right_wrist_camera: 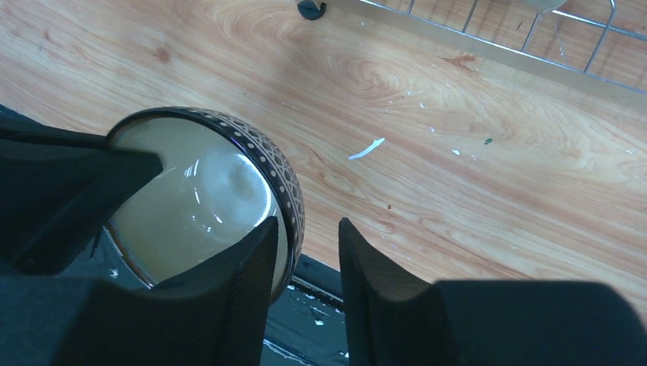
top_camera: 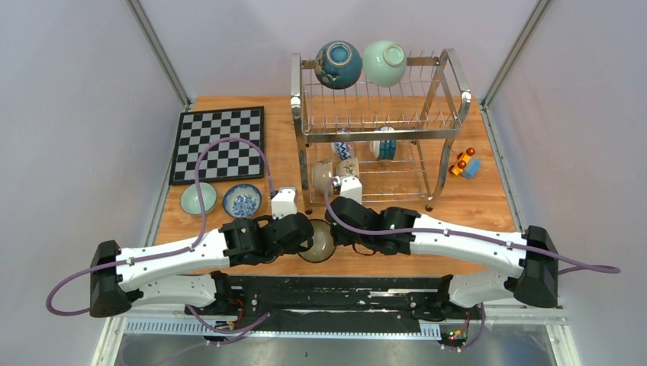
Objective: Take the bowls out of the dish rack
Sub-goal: Place the bowl at the center of the board.
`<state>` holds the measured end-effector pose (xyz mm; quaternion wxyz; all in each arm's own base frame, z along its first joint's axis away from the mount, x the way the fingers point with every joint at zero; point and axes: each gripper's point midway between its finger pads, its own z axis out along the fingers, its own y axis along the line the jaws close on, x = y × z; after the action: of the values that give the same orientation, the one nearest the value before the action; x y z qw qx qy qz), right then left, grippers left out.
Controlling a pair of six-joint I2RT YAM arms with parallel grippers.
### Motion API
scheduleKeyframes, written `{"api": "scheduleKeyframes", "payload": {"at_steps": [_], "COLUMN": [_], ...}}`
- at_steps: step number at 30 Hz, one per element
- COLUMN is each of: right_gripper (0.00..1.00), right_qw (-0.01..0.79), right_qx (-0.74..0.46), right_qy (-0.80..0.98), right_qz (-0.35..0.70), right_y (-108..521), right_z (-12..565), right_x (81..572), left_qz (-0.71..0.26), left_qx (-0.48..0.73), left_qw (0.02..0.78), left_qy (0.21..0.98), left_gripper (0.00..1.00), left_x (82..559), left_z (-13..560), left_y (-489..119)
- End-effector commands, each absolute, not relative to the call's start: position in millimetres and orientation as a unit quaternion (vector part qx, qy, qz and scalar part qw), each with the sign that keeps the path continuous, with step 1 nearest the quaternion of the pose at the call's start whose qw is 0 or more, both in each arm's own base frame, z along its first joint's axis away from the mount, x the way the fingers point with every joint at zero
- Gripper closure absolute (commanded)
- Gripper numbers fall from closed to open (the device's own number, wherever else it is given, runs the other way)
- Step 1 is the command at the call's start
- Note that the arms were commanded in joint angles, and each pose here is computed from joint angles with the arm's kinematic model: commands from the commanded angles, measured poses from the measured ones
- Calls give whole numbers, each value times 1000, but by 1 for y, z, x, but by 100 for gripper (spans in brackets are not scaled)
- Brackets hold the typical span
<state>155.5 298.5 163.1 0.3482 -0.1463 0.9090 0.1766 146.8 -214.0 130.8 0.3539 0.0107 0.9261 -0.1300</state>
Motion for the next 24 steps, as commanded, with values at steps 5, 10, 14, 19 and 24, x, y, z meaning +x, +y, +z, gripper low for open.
{"api": "scheduleKeyframes", "payload": {"at_steps": [5,10,14,19,24], "right_gripper": [70,79,99,100,100], "right_qw": [324,318,315,321,335], "right_qx": [-186,-193,-198,-205,-225], "right_qy": [914,916,915,914,912], "right_qz": [159,153,155,139,72], "right_y": [306,306,306,293,244], "right_z": [146,140,140,144,152], "right_x": [148,147,145,145,147], "left_qz": [-170,-173,-172,-175,-180], "left_qx": [-19,-18,-14,-8,-7], "left_qw": [372,370,371,379,388], "left_qy": [912,912,912,909,904], "left_gripper": [100,100,100,62,16], "left_x": [154,154,154,154,151], "left_z": [153,152,153,154,153], "left_y": [-229,-231,-232,-229,-215]}}
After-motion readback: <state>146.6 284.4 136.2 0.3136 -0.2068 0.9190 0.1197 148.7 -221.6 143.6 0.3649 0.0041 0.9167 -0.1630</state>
